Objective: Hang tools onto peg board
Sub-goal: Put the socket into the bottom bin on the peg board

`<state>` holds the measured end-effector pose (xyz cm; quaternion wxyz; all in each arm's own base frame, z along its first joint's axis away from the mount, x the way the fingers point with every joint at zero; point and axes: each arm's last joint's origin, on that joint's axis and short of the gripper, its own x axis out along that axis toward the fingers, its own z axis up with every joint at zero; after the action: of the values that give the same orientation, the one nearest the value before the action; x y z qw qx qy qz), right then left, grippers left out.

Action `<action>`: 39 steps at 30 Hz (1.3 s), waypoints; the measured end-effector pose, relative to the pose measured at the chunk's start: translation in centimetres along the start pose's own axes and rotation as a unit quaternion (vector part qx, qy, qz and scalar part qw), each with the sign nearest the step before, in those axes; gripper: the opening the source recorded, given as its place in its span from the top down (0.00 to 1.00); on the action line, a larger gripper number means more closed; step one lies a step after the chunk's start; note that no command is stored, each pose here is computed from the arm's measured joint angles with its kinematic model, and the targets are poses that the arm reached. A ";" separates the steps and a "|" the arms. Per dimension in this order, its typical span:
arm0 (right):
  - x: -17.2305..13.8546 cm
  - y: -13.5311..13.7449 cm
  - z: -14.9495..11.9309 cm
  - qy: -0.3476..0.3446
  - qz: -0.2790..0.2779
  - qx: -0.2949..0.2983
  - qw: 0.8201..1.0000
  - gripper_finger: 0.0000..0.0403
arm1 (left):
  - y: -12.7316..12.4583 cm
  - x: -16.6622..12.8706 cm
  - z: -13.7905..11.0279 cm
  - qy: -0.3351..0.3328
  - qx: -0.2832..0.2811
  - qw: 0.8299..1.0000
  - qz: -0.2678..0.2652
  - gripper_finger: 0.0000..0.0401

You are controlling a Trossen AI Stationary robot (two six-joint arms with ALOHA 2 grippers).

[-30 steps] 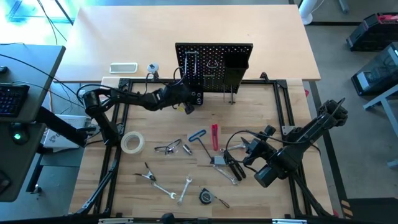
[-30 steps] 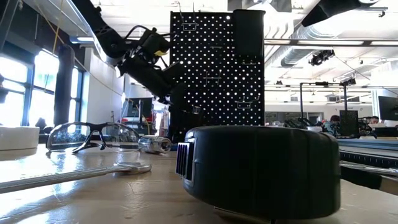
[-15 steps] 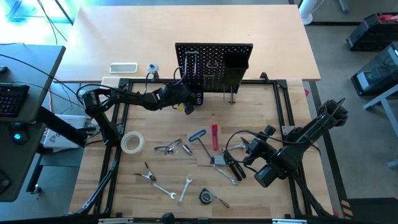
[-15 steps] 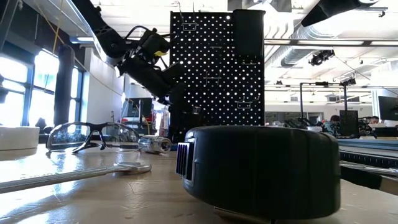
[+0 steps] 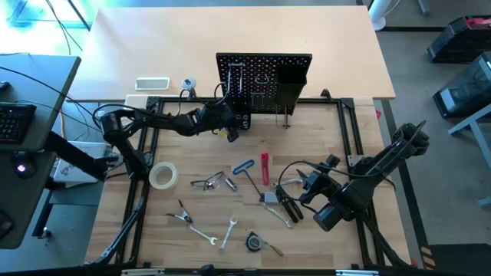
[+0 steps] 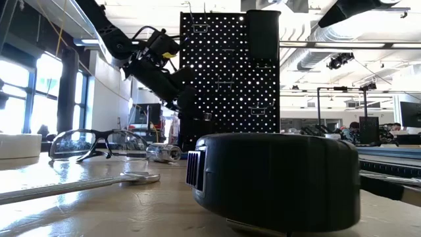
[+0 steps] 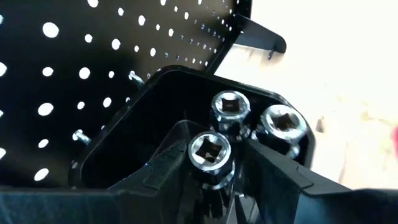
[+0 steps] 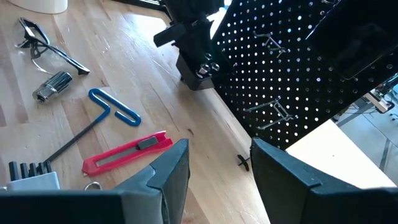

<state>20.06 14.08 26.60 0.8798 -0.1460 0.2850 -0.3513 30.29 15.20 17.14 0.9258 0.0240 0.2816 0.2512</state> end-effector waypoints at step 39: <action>6.3 4.8 1.0 -0.007 0.221 0.057 0.974 0.59 | -15.1 -9.8 -1.8 0.110 0.282 0.905 -0.299 0.61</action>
<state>26.93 13.15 22.66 0.9444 -0.0313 0.2840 -0.1627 29.12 -2.80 17.79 0.8752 0.1706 0.4349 -0.1259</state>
